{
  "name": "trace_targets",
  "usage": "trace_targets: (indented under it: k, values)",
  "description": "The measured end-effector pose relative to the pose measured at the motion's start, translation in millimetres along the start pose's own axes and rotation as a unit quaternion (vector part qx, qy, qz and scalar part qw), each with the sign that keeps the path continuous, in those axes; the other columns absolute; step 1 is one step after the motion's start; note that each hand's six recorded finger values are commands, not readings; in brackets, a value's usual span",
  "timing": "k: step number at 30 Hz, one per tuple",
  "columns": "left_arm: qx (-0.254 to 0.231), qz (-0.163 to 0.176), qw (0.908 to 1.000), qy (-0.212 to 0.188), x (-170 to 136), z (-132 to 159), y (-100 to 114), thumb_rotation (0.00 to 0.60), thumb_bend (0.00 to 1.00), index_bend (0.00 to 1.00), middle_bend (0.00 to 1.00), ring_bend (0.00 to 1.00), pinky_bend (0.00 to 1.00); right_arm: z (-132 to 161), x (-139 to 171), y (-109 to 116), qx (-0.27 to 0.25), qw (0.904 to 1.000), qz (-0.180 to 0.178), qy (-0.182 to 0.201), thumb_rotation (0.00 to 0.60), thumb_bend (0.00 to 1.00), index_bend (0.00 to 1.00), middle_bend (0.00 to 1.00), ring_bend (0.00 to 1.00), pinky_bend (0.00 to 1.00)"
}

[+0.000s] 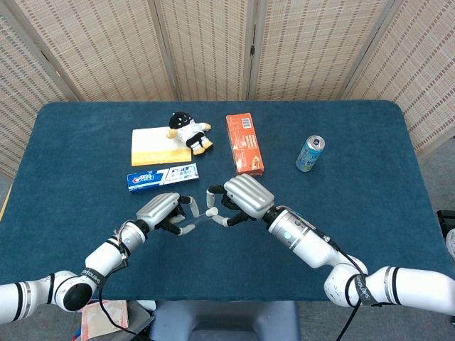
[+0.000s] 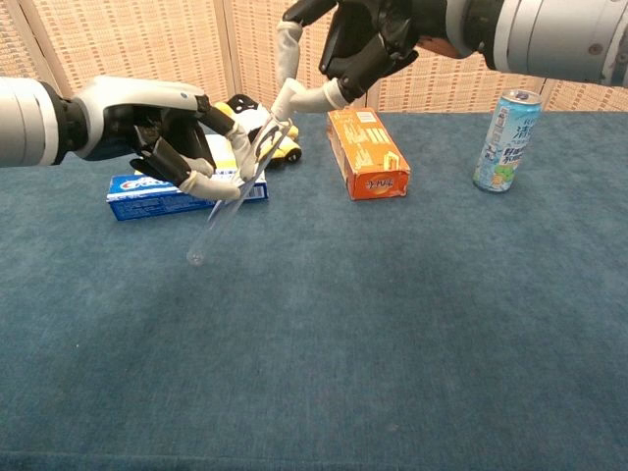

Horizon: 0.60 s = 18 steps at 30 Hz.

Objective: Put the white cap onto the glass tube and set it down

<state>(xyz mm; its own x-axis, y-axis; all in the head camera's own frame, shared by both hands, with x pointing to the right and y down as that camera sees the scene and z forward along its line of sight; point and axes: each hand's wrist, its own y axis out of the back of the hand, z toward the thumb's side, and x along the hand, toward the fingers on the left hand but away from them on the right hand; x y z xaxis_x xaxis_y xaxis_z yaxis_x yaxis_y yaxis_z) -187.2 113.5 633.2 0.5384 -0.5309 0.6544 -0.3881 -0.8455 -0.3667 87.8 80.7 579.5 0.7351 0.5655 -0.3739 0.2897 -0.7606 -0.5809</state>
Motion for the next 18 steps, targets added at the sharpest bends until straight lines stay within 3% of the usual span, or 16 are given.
trace_targets:
  k: [18]
  values:
    - [-0.004,-0.004,1.0,0.007,2.3,-2.5,0.2,0.6,0.43,0.59,1.0,1.0,1.0,-1.6,0.5,-3.7,0.004,1.0,0.004,-0.002,0.6,0.41,0.61,1.0,1.0,1.0]
